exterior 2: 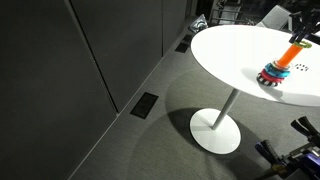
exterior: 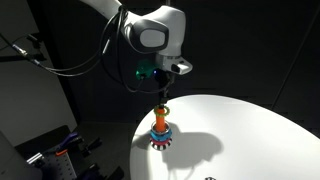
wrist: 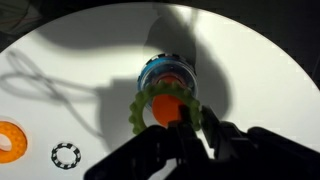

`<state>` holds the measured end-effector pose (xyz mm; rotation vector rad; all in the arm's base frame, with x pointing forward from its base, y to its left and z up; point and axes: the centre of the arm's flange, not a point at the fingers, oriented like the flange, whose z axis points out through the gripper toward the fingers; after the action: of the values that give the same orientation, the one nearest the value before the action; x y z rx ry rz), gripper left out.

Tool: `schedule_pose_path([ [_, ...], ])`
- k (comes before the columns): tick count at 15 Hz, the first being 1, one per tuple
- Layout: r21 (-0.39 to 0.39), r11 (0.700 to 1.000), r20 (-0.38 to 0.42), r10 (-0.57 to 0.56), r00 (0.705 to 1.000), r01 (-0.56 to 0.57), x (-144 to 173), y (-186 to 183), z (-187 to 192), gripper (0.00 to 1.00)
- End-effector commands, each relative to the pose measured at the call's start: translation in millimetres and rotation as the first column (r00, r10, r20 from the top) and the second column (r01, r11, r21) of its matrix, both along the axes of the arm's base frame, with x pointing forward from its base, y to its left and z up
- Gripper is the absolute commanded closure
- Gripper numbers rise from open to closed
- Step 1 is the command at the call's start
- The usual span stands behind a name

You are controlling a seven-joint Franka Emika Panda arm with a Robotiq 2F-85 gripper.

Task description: Pick up the green ring from the table and stack it on the rings stacking stand

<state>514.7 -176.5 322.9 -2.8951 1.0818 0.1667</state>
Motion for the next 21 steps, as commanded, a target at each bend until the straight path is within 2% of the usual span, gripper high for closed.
schedule_pose_path([
  [1, 0.032, 0.999, -0.02, 0.027, 0.999, -0.027, -9, 3, -6, 0.94],
  [13, 0.002, 1.0, -0.017, 0.028, 0.999, -0.028, -23, 7, -1, 0.93],
  [21, -0.029, 0.999, 0.012, 0.022, 1.0, -0.022, -29, 8, 0, 0.93],
])
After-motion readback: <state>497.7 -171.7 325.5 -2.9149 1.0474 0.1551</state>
